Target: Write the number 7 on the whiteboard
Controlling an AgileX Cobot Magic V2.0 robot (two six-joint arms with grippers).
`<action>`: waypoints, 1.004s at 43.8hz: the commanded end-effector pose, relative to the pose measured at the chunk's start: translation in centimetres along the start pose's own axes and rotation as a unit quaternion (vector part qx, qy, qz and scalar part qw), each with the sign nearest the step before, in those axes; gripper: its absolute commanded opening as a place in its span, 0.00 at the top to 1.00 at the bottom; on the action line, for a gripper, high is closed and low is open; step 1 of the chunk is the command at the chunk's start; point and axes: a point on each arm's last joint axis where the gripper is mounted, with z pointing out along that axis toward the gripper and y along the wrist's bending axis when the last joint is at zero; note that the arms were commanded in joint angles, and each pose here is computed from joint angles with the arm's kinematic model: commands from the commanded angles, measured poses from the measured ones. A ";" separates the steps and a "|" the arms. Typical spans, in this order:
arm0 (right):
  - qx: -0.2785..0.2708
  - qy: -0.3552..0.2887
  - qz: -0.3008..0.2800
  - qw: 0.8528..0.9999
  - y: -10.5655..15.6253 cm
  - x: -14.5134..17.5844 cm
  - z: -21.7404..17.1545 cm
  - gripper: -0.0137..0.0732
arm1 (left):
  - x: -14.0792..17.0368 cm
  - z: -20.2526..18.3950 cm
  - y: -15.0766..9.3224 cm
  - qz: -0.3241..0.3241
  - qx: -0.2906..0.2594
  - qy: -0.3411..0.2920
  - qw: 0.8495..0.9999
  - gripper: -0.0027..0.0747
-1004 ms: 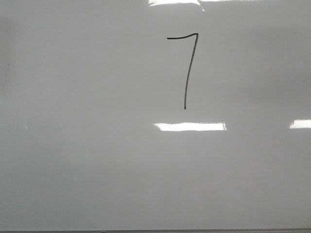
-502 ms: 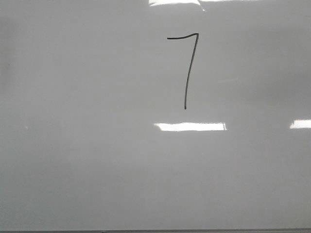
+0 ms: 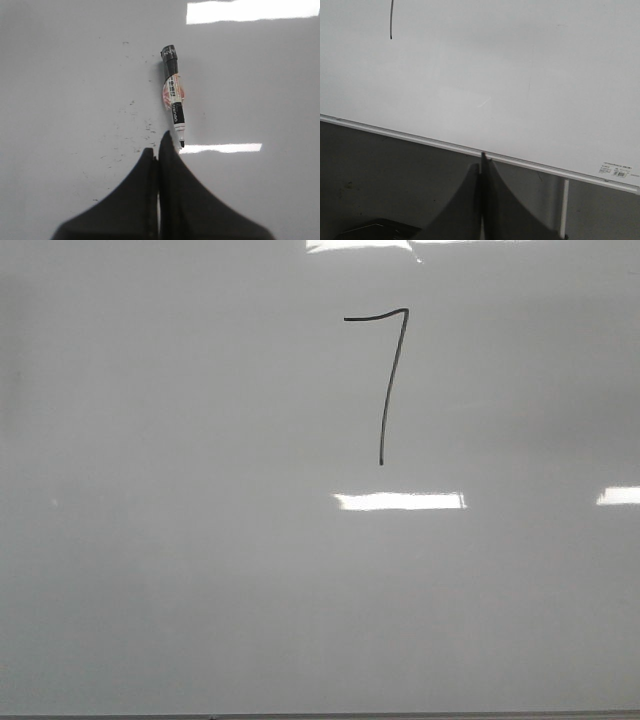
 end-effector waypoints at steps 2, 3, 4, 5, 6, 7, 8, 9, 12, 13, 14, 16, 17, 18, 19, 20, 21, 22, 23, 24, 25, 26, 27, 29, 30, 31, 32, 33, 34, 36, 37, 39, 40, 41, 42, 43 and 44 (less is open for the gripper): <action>0.006 -0.039 -0.003 0.999 -0.1 -1.0 -0.4 0.92 | -0.8 -0.1 0.1 -0.004 -0.003 -0.050 0.999 0.99; 0.006 -0.039 -0.003 0.999 -0.1 -1.0 -0.4 0.92 | -0.8 -0.1 0.1 -0.004 -0.003 -0.050 0.999 0.99; 0.006 -0.043 -0.003 0.999 -0.1 -1.0 -0.4 0.92 | -0.8 -0.1 0.1 -0.004 -0.003 -0.050 0.999 0.99; 0.006 -0.045 -0.003 0.999 -0.1 -0.8 -0.5 0.92 | -0.8 -0.1 0.1 -0.004 -0.003 -0.050 0.999 0.99; 0.006 -0.052 -0.003 0.999 -0.1 -0.6 -0.7 0.92 | -0.8 -0.1 0.1 -0.004 -0.003 -0.050 0.999 0.99; 0.007 -0.058 -0.002 0.998 -0.1 -0.4 -0.9 0.92 | -0.8 -0.1 0.1 -0.004 -0.003 -0.050 0.999 0.99; 0.008 -0.064 -0.001 0.998 -0.2 -0.1 -0.9 0.92 | -0.8 -0.1 0.1 -0.004 -0.003 -0.050 0.999 0.99; 0.010 -0.073 0.000 0.997 -0.2 0.1 -1.0 0.92 | -0.8 -0.1 0.1 -0.004 -0.003 -0.050 0.999 0.99; 0.017 -0.118 0.005 0.993 -0.4 1.1 -0.9 0.92 | -0.8 -0.1 0.1 -0.004 -0.003 -0.050 0.999 0.99; 0.020 -0.132 0.006 0.991 -0.4 1.5 -0.8 0.92 | -0.8 -0.1 0.1 -0.004 -0.003 -0.050 0.999 0.99; 0.023 -0.150 0.009 0.988 -0.5 1.9 -0.7 0.92 | -0.8 -0.1 0.1 -0.004 -0.003 -0.050 0.999 0.99; 0.029 -0.189 0.012 0.981 -0.6 2.6 -0.2 0.92 | -0.8 -0.1 0.1 -0.004 -0.003 -0.050 0.999 0.99; 0.033 -0.197 0.014 0.980 -0.6 3.1 0.2 0.92 | -0.8 -0.1 0.1 -0.004 -0.003 -0.050 0.999 0.99; 0.038 -0.214 0.016 0.976 -0.7 3.6 0.8 0.92 | -0.8 -0.1 0.1 -0.004 -0.003 -0.050 0.999 0.99; 0.040 -0.229 0.016 0.973 -0.8 4.1 1.2 0.92 | -0.8 -0.1 0.1 -0.004 -0.003 -0.050 0.999 0.99; 0.045 -0.248 0.018 0.968 -0.9 4.6 1.5 0.92 | -0.8 -0.1 0.1 -0.004 -0.003 -0.050 0.999 0.99; 0.049 -0.263 0.019 0.963 -0.9 5.0 1.9 0.92 | -0.8 -0.1 0.1 -0.004 -0.003 -0.050 0.999 0.99; 0.053 -0.277 0.020 0.959 -1.0 5.5 2.2 0.92 | -0.8 -0.1 0.1 -0.004 -0.003 -0.050 0.999 0.99; 0.056 -0.292 0.021 0.955 -1.1 6.1 2.8 0.92 | -0.8 -0.1 0.1 -0.004 -0.003 -0.050 0.999 0.99; 0.060 -0.310 0.021 0.949 -1.1 6.4 2.9 0.92 | -0.8 -0.1 0.1 -0.004 -0.003 -0.050 0.999 0.99; 0.063 -0.315 0.022 0.947 -1.1 7.0 3.3 0.92 | -0.8 -0.1 0.1 -0.004 -0.003 -0.050 0.999 0.99; 0.067 -0.326 0.023 0.943 -1.2 7.6 3.9 0.92 | -0.8 -0.1 0.1 -0.004 -0.003 -0.050 0.999 0.99; 0.069 -0.336 0.023 0.939 -1.3 8.1 4.2 0.92 | -0.8 -0.1 0.1 -0.004 -0.003 -0.050 0.999 0.99; 0.076 -0.355 0.024 0.932 -1.3 9.0 4.8 0.92 | -0.8 -0.1 0.1 -0.004 -0.003 -0.050 0.999 0.99; 0.078 -0.362 0.024 0.929 -1.4 9.4 5.1 0.92 | -0.8 -0.1 0.1 -0.004 -0.003 -0.050 0.999 0.99; 0.081 -0.367 0.024 0.927 -1.4 9.7 5.4 0.92 | -0.8 -0.1 0.1 -0.004 -0.003 -0.050 0.999 0.99; 0.083 -0.377 0.024 0.922 -1.5 10.1 5.6 0.92 | -0.8 -0.1 0.1 -0.004 -0.003 -0.050 0.999 0.99; 0.086 -0.380 0.024 0.921 -1.5 10.5 5.9 0.92 | -0.8 -0.1 0.1 -0.004 -0.003 -0.050 0.999 0.99; 0.088 -0.385 0.025 0.919 -1.5 10.8 6.2 0.92 | -0.8 -0.1 0.1 -0.004 -0.003 -0.050 0.999 0.99; 0.092 -0.391 0.025 0.916 -1.6 11.5 6.9 0.92 | -0.8 -0.1 0.1 -0.004 -0.003 -0.050 0.999 0.99; 0.095 -0.391 0.026 0.915 -1.7 11.7 7.2 0.92 | -0.8 -0.1 0.1 -0.004 -0.003 -0.050 0.999 0.99; 0.096 -0.391 0.027 0.915 -1.8 12.1 7.8 0.92 | -0.8 -0.1 0.1 -0.004 -0.003 -0.050 0.999 0.99; 0.097 -0.392 0.026 0.914 -1.8 12.3 8.0 0.92 | -0.8 -0.1 0.1 -0.004 -0.003 -0.050 0.999 0.99; 0.097 -0.392 0.026 0.915 -1.8 12.5 8.3 0.92 | -0.8 -0.1 0.1 -0.004 -0.003 -0.050 0.999 0.99; 0.096 -0.394 0.026 0.914 -1.8 12.8 8.6 0.92 | -0.8 -0.1 0.1 -0.004 -0.003 -0.050 0.999 0.99; 0.096 -0.396 0.026 0.913 -1.9 12.9 8.8 0.92 | -0.8 -0.1 0.1 -0.004 -0.003 -0.050 0.999 0.99; 0.096 -0.393 0.026 0.914 -1.9 12.9 8.8 0.92 | -0.8 -0.1 0.1 -0.004 -0.003 -0.050 0.999 0.99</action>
